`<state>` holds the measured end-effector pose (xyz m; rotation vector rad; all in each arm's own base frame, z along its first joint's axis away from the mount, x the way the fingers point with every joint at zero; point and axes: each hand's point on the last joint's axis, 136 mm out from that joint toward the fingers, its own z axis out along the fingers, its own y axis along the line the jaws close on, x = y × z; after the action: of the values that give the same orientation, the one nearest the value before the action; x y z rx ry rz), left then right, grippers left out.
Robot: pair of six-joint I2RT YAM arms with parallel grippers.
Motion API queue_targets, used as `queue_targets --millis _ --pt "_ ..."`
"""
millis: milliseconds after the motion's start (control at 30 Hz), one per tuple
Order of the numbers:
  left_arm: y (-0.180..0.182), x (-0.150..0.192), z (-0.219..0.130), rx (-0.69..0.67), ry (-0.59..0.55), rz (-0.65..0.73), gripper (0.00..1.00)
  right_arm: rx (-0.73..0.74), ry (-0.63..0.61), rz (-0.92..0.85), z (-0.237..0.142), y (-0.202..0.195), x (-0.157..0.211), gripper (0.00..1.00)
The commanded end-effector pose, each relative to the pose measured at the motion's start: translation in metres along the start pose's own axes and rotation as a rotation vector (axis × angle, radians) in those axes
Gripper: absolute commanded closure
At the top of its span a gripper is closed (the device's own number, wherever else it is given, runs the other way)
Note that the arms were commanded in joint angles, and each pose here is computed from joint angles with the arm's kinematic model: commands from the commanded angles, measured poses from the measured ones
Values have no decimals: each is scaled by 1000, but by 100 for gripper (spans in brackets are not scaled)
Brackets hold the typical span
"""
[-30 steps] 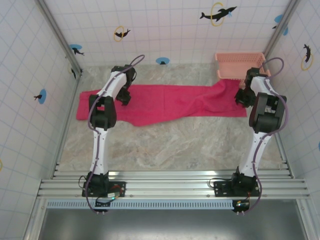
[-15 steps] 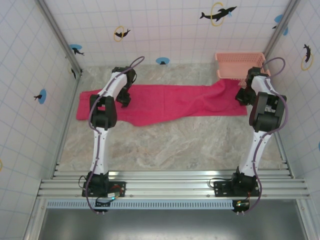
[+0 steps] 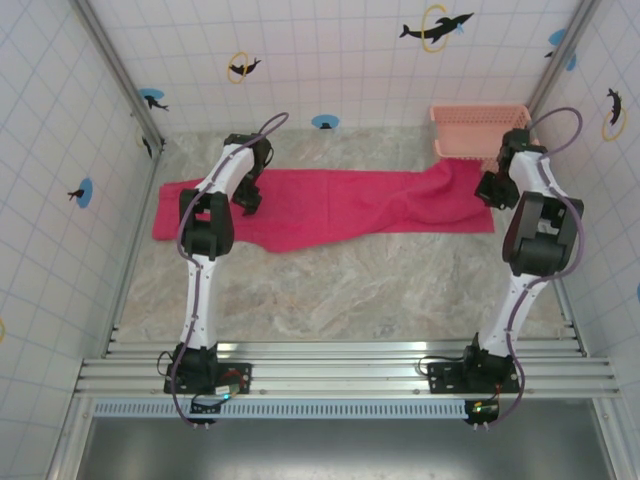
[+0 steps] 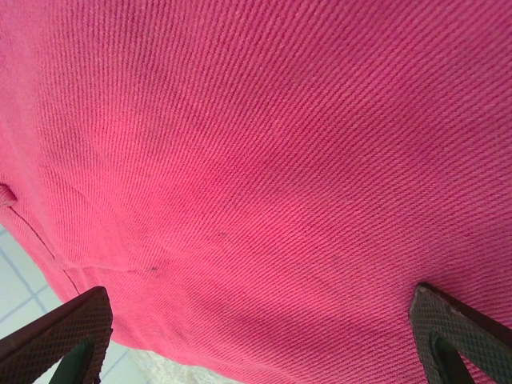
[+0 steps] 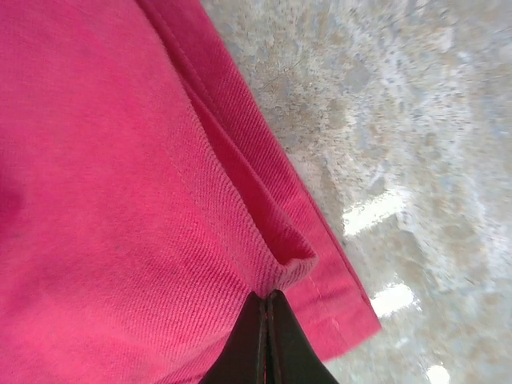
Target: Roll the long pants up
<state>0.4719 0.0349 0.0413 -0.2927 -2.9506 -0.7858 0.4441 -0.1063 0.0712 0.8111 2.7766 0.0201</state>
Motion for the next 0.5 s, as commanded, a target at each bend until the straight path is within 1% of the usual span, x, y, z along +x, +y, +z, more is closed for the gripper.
queue_targets --millis 0,167,433,467 --pt "-9 10 6 6 50 41 3 7 -41 4 -25 -9 2 100" --pt "-8 9 6 10 43 45 3 5 -12 6 -28 -14 22 100" --pt "-10 11 10 8 51 74 3 71 75 26 0 -45 57 100" --pt "-10 11 10 6 51 76 3 79 80 38 3 -50 59 89"
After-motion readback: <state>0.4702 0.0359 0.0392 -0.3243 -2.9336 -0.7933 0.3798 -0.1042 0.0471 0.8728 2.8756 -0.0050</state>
